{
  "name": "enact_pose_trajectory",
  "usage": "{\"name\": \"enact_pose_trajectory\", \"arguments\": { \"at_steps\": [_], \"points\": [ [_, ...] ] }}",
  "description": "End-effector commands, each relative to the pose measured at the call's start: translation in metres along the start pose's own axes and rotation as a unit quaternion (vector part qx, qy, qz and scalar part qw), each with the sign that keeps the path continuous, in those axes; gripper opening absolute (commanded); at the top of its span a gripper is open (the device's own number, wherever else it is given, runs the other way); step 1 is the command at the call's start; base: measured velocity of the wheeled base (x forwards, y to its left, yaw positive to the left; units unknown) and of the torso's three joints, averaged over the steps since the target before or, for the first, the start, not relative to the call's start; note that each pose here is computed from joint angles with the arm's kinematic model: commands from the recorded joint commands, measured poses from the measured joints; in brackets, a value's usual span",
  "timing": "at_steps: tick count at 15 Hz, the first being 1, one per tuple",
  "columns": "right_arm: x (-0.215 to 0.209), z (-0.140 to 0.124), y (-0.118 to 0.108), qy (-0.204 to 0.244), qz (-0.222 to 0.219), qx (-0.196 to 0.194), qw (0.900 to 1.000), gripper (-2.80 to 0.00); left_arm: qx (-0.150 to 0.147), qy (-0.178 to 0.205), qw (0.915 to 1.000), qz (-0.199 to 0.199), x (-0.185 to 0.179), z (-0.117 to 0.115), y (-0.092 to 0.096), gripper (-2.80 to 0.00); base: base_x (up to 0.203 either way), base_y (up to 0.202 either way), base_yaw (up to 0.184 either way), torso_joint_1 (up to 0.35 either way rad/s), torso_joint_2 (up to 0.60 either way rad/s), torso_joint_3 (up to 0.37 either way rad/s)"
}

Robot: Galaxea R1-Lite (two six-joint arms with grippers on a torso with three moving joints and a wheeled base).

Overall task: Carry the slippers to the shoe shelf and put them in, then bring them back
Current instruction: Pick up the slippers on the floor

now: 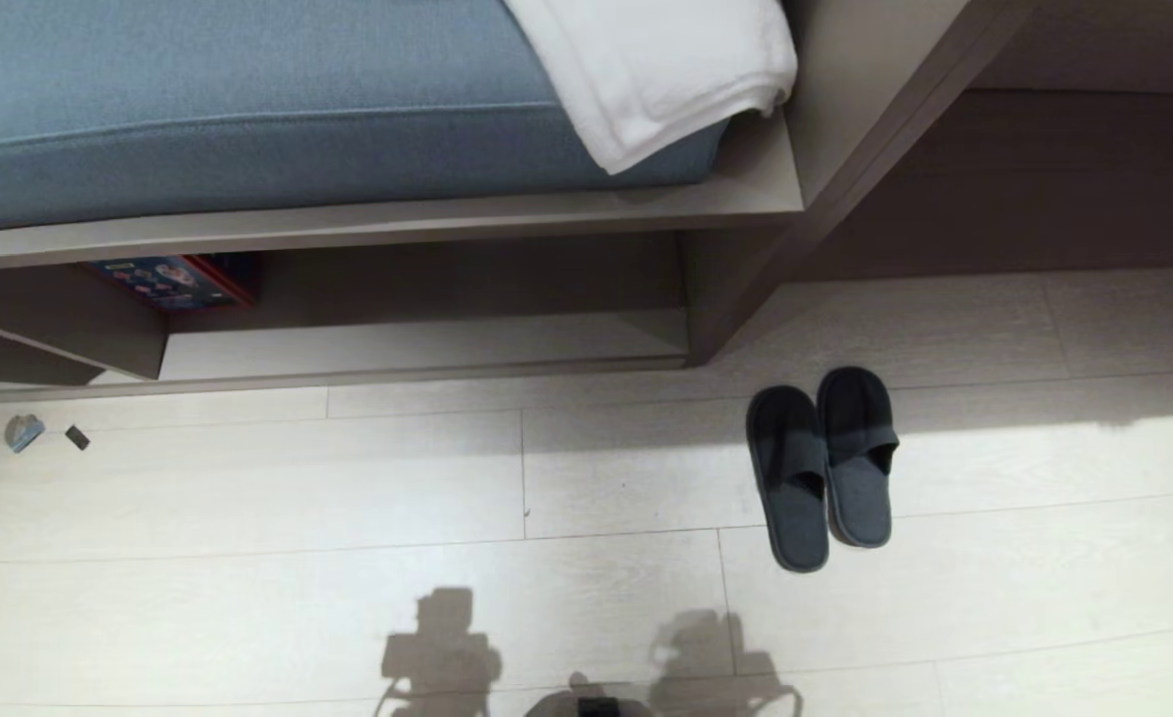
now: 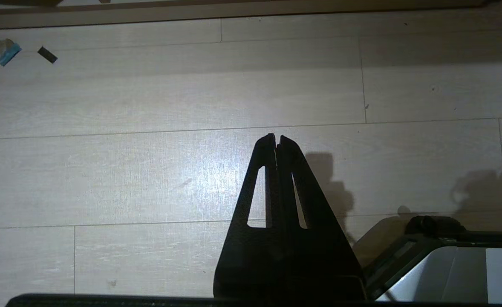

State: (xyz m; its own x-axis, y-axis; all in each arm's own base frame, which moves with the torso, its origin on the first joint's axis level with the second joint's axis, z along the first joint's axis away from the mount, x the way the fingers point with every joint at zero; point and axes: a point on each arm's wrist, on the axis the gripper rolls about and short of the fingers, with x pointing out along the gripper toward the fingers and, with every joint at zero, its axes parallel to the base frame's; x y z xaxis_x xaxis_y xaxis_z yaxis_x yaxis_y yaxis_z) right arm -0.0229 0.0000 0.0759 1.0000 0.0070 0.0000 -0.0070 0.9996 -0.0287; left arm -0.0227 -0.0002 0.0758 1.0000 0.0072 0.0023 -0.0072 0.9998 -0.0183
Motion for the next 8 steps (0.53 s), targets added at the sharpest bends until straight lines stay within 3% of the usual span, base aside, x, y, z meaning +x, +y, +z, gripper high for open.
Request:
{"name": "enact_pose_trajectory", "arguments": {
  "at_steps": [1, 8],
  "points": [
    [0.0001, -0.0001, 0.0000, 0.001, 0.000, 0.000, 1.000, -2.80, -0.001, 0.000, 1.0000, 0.000, 0.0001, 0.0000, 0.0000, -2.80, 0.000, 0.000, 0.000, 0.002, 0.01, -0.194],
    [0.0002, -0.0004, 0.0000, 0.001, 0.000, 0.000, 1.000, -2.80, -0.001, 0.000, 1.0000, 0.001, 0.0001, 0.0000, 0.0000, -2.80, 0.000, 0.000, 0.000, 0.002, 0.00, -0.197]
  ]
}}
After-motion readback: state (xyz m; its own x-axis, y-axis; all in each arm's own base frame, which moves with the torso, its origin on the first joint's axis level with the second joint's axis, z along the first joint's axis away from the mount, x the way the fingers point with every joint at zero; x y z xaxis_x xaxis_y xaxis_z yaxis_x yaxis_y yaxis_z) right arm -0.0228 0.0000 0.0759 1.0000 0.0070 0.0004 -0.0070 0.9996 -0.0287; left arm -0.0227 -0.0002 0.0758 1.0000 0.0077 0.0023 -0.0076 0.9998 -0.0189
